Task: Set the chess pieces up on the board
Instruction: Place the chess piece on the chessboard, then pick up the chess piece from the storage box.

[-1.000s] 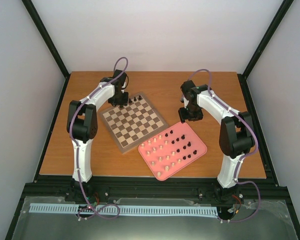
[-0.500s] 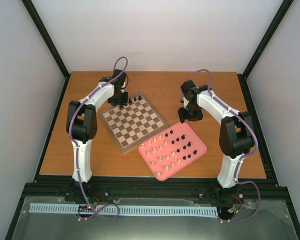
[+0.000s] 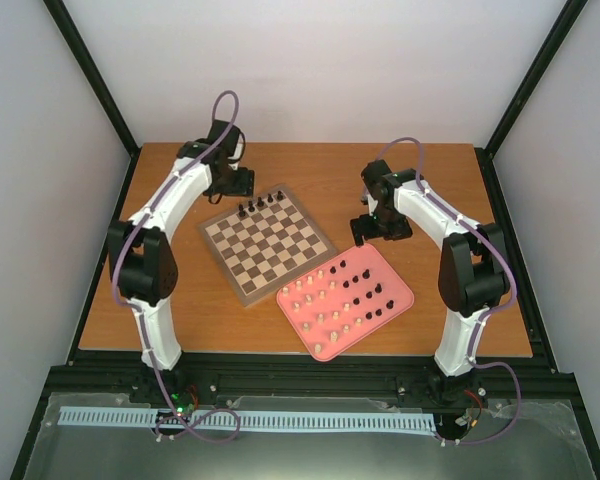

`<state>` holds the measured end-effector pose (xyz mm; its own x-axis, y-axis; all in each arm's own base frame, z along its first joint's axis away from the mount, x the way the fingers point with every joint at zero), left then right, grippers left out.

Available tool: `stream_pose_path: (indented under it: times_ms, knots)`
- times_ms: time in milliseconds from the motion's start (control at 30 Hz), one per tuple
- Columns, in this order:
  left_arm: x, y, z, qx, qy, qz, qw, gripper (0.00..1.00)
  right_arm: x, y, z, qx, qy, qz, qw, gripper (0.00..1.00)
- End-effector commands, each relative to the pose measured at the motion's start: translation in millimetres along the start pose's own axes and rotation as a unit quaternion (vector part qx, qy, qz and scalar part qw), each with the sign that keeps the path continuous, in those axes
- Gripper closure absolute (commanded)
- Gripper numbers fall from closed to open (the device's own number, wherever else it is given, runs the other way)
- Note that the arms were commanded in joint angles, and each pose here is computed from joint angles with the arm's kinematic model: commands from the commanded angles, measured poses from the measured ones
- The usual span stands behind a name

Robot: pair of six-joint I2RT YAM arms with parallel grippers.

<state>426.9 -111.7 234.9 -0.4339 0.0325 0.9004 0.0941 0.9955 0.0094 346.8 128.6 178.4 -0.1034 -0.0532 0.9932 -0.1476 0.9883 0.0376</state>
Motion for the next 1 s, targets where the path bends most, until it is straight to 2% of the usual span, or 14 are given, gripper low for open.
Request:
stream_pose_path:
  times_ms: [0,167,367,600,700,967]
  knots:
    - [50.9,-14.3,4.1,-0.024,-0.033,0.026,0.999,0.17,21.0,-5.2,-5.0,-0.007,-0.036,0.010,0.999,0.00]
    - [81.7,-71.8,19.0,-0.103,-0.043,0.073,0.991,0.19,16.3,-5.5,-4.9,-0.018,-0.034,0.012,0.999,0.00]
    - [97.3,-154.7,55.2,-0.206,-0.031,0.156,0.965,0.21,2.5,-22.0,-3.6,-0.057,-0.026,0.017,0.998,0.00]
    - [77.2,-226.3,89.0,-0.285,0.006,0.190,0.940,0.23,-6.4,-71.8,0.2,-0.146,-0.034,0.017,0.989,0.00]
    - [64.6,-249.3,96.9,-0.315,0.022,0.205,0.926,0.30,-10.9,-90.7,5.4,-0.180,-0.032,0.016,0.983,0.00]
    - [34.7,-292.2,114.8,-0.352,0.074,0.248,0.900,0.40,-15.6,-120.9,16.5,-0.234,-0.036,0.008,0.972,0.00]
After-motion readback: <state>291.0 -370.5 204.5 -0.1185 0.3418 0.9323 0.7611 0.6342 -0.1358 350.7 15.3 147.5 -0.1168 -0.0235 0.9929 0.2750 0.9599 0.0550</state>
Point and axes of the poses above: each gripper's point midway between its finger pads, its own x axis back along the fingers, its own y axis along the line the jaws close on, z = x × y, the point moved 9 cm from there along x, back along the fingers, and after that the axes turned 4 degrees about -x, right-handed, at the moved point
